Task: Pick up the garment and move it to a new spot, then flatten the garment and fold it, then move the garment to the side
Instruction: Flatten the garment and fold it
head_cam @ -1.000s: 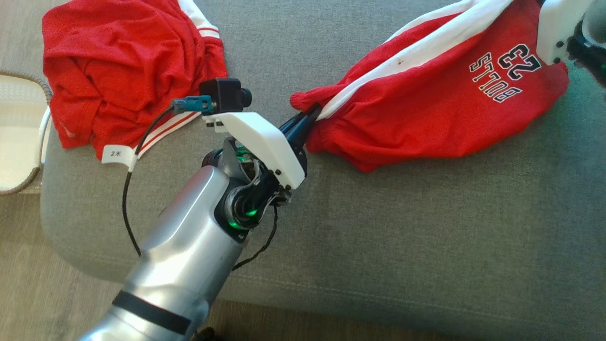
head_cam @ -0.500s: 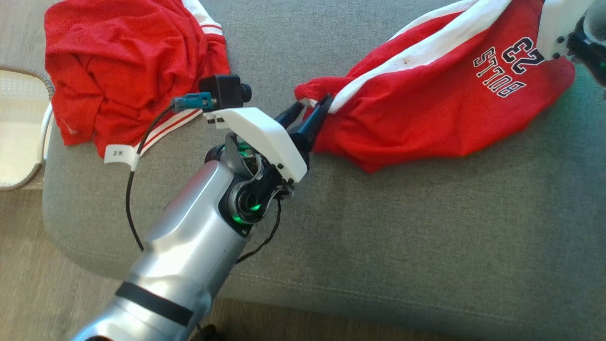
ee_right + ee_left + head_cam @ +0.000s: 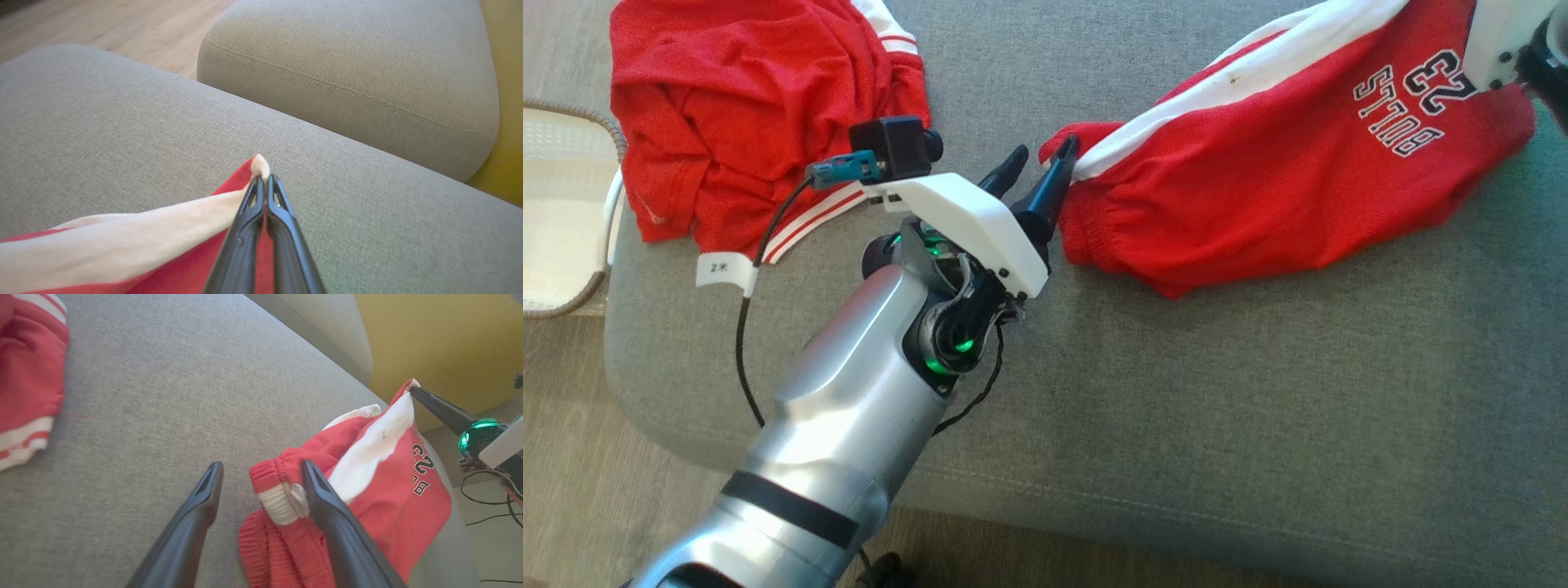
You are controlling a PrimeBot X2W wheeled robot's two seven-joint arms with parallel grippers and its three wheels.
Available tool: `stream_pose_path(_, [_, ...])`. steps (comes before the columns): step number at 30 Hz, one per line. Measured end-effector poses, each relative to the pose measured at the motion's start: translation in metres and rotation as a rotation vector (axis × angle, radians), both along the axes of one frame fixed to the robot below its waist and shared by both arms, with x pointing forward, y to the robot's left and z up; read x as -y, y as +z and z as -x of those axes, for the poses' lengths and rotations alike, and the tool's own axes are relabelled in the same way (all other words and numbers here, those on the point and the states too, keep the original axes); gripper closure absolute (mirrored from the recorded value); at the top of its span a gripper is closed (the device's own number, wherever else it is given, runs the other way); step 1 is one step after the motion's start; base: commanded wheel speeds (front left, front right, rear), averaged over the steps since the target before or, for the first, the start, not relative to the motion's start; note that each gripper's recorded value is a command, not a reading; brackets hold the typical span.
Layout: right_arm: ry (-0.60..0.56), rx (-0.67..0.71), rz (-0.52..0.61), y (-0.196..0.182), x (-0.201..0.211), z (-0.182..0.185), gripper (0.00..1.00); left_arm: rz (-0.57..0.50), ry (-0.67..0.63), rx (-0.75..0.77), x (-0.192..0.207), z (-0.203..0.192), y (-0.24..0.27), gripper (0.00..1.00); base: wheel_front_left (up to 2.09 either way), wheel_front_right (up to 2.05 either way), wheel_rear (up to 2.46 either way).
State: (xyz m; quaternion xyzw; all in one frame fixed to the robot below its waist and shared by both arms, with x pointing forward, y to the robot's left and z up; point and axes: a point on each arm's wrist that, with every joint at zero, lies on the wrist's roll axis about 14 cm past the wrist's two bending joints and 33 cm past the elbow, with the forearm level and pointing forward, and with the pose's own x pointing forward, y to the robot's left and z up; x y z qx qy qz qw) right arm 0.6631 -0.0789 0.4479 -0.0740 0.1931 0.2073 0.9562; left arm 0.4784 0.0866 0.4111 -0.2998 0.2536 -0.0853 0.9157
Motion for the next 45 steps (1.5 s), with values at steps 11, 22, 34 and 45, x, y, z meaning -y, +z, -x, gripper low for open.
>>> stream_pose_path(11, [-0.012,-0.041,0.005,-0.014,-0.001,0.004,0.0,-0.042,0.055,-0.004,-0.014,-0.001,-0.009,0.0,0.0,0.0,0.0])
stream_pose_path(22, [-0.09,0.016,0.012,0.013,0.03,0.011,0.0,-0.163,0.085,0.214,-0.021,-0.011,0.028,0.0,0.0,0.0,0.0])
stream_pose_path(34, [-0.08,0.279,-0.125,0.088,0.038,0.074,0.0,-0.339,0.174,0.489,-0.047,0.019,0.104,0.0,0.0,0.0,0.0])
stream_pose_path(45, [-0.182,0.473,-0.212,0.106,0.083,0.194,0.0,-0.523,0.136,0.519,-0.046,0.108,0.08,0.0,0.0,0.0,0.0])
